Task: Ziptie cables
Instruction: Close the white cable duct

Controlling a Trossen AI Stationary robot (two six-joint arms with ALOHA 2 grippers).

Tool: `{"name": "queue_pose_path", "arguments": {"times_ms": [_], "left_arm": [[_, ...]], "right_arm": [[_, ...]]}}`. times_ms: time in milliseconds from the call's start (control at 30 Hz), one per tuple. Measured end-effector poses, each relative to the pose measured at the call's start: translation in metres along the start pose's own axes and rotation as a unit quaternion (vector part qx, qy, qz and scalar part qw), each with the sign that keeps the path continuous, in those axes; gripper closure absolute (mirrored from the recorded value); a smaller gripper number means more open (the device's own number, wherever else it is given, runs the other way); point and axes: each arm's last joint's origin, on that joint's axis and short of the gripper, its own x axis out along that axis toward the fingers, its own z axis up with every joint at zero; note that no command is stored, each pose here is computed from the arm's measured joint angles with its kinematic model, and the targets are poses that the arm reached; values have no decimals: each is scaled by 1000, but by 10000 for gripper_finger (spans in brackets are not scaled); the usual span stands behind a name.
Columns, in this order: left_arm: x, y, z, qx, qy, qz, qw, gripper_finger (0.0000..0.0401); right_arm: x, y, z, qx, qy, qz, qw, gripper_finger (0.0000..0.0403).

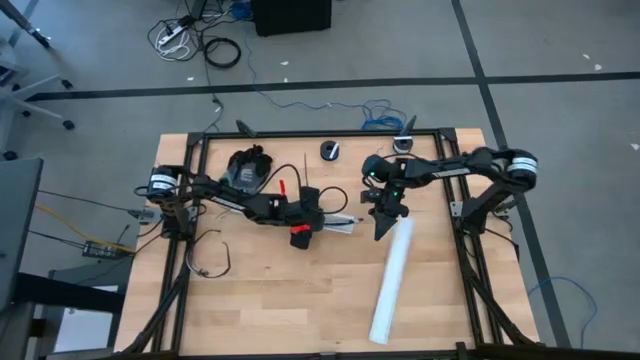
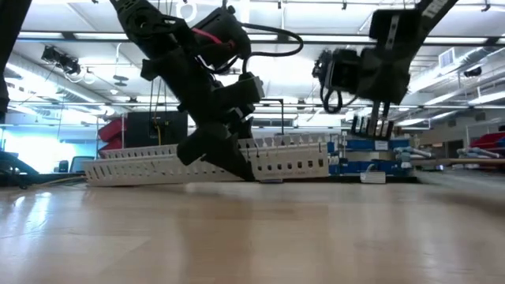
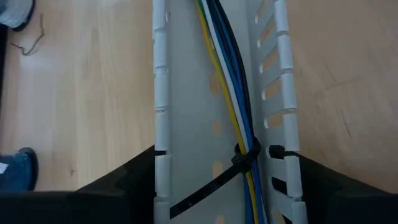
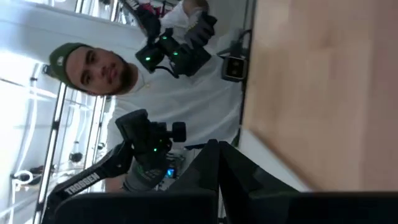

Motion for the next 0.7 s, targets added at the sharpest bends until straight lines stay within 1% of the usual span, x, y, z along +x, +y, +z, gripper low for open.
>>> {"name": "queue_pose_path", "arguments": {"times_ms": [67,133,233,300,367,433,533,633,700], "left_arm": [[0,-1,-1,2,6,-5,1000,158],[0,-2,-2,3,10,-9,1000,158],[0,-3,-5,6,23,-15,1000,158],[0,-3,-5,6,25,-17,1000,158],[0,-3,-5,6,25,-18,1000,158],[0,-4,-5,6,20,-26,999,158],[0,-4,-4,5,14,-32,999,158],[0,-3,-3,4,10,-31,999,158],[0,-3,-3,3,9,-30,1000,158]], "right_arm": [[-2,-5,-1,8,-3,-3,1000,403],[-6,0,-2,-1,-10,-15,1000,403],[-10,25,-3,-54,-31,-61,996,403],[-11,47,-8,-86,-48,-110,989,403],[-8,68,-19,-103,-61,-179,977,403],[-4,85,-34,-112,-65,-248,960,403],[7,103,-57,-116,-61,-354,926,403],[24,112,-75,-148,-33,-423,893,403],[37,114,-85,-166,2,-437,884,403]]}}
